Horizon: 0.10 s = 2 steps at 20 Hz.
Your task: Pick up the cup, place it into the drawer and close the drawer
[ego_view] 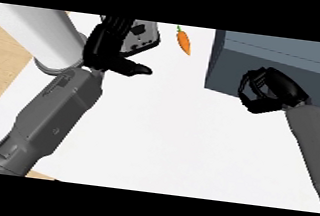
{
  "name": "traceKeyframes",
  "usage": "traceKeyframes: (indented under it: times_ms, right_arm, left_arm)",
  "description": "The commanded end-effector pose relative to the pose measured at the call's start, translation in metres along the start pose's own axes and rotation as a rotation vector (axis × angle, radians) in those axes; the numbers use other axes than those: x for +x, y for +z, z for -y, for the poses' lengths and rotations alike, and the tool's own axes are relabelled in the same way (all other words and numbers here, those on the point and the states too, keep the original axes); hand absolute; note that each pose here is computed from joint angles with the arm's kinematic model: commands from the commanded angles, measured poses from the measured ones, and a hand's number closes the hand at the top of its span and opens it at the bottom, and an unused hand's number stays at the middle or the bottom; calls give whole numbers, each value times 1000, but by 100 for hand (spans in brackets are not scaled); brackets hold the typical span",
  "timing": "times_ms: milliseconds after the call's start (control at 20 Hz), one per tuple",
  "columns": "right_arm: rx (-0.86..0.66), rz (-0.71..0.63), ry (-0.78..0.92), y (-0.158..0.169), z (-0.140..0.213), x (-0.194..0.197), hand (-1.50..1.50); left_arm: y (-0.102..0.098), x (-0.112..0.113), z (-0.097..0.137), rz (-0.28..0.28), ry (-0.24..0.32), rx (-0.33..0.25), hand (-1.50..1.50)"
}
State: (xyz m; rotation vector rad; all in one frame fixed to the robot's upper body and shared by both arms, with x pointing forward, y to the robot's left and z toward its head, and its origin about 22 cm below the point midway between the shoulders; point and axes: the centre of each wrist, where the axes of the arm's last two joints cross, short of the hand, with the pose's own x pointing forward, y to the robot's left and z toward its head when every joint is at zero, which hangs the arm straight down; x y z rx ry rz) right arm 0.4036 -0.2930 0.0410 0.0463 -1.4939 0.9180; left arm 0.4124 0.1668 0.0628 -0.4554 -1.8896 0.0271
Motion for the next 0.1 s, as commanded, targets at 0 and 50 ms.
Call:
traceKeyframes:
  times_ms: [0,50]
  right_arm:
    - [-287,5,144,5,79,54,150]
    - [-291,7,137,5,79,55,150]
  left_arm:
    - [6,-2,-5,-7,1,-3,-150]
    - [10,-4,-10,-15,-9,0,-150]
